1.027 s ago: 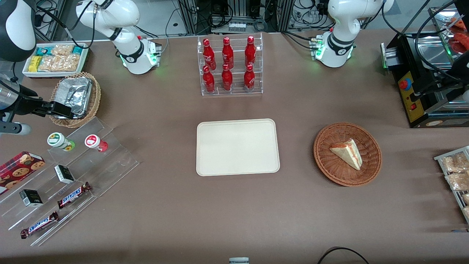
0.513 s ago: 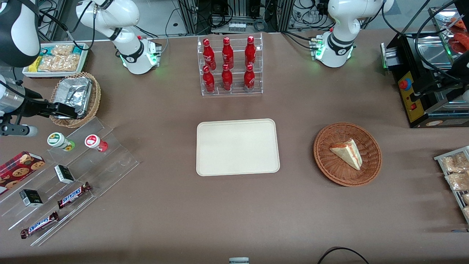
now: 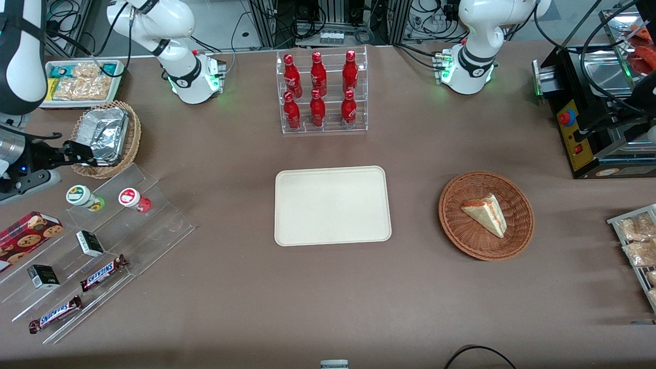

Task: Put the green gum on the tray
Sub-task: 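Move the right gripper down toward the acrylic display, then close the right gripper on the green-lidded gum tub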

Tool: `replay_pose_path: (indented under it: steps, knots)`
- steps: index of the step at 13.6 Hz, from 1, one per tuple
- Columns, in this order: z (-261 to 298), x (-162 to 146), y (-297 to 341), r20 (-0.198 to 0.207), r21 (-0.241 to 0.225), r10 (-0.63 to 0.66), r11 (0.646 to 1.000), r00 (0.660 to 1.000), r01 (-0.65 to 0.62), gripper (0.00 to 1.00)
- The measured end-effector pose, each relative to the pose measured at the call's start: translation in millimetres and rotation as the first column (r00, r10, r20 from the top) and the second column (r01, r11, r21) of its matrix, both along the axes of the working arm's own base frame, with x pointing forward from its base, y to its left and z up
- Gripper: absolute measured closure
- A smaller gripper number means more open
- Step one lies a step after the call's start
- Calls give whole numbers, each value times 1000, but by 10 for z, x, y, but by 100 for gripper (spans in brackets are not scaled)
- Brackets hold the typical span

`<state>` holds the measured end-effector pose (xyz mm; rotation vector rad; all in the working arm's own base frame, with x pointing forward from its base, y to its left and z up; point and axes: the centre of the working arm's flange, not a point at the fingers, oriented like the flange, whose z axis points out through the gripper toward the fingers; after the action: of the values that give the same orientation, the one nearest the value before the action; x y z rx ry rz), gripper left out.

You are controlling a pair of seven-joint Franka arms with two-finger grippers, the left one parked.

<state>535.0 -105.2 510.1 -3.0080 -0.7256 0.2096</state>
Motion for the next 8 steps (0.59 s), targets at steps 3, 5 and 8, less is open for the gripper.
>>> replay_pose_path:
  steps: [3, 5, 8]
  knots:
    - [-174, -9, -175, 14, -14, 135, 991, 991, -135, 0]
    - [-317, -36, -302, 27, -10, 198, 980, 980, -197, 0]
    - [-554, -100, -526, 61, -18, 236, 972, 970, -235, 0]
